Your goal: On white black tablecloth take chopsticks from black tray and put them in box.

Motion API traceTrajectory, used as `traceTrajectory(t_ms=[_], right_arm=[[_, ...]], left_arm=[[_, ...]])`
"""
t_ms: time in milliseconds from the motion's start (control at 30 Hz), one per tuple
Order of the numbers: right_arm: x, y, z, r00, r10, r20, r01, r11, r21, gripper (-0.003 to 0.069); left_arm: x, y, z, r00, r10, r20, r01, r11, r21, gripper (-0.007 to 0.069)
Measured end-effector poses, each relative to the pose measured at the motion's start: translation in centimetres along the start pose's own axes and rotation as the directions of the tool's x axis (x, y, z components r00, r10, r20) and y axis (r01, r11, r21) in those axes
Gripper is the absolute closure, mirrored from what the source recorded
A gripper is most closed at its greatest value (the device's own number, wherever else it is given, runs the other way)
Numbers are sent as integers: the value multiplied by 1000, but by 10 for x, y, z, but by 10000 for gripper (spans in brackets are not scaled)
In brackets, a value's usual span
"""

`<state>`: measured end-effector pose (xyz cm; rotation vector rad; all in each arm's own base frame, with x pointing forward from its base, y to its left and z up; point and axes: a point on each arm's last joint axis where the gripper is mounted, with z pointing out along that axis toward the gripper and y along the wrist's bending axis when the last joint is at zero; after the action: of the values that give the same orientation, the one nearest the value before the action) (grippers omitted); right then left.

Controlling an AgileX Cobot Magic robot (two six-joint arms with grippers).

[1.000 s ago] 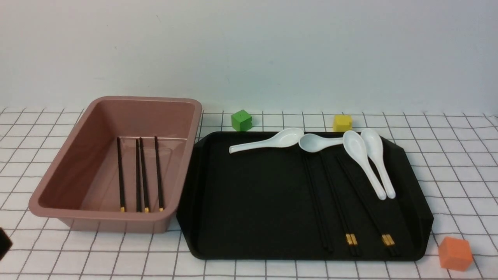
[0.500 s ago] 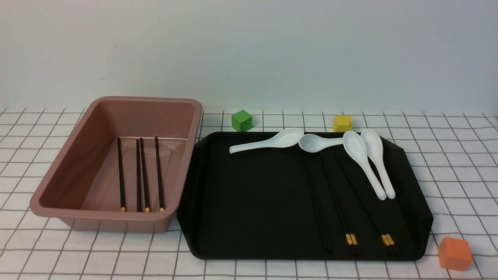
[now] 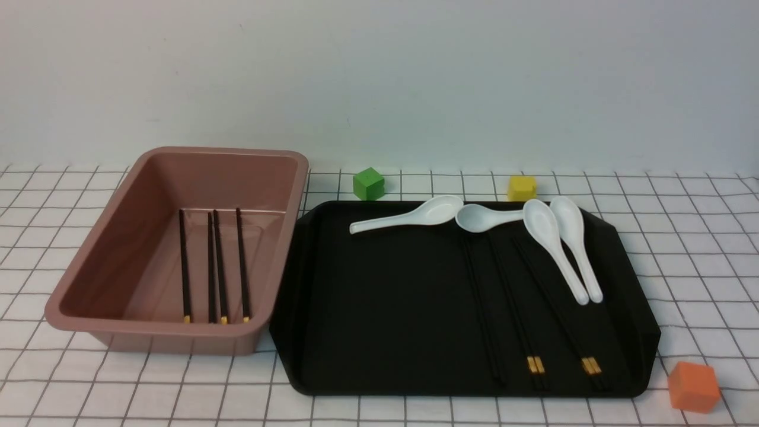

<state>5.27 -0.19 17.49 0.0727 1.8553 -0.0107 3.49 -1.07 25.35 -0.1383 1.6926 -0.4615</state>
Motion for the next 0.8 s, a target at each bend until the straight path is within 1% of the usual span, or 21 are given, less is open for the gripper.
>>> traceTrajectory(t_ms=[133,267,367,500,700,800], right_arm=[[0,0,0,1000,0,0,0,1000,0,419],[0,0,0,1000,0,0,0,1000,0,419],[0,0,0,1000,0,0,0,1000,0,419],[0,0,0,1000,0,0,0,1000,0,419],[0,0,0,1000,0,0,0,1000,0,419],[0,0,0,1000,0,0,0,1000,1,419]], left_arm=[[22,10,9,997,-5,-72,3,1000,-29,634],[57,24,19,983,-16,-185,2,997,-75,627],[74,31,23,974,-23,-227,1,996,-94,627],[76,34,24,978,-28,-205,6,994,-110,624],[75,37,24,985,-41,-165,13,985,-170,620],[75,37,24,986,-41,-164,12,985,-174,618]])
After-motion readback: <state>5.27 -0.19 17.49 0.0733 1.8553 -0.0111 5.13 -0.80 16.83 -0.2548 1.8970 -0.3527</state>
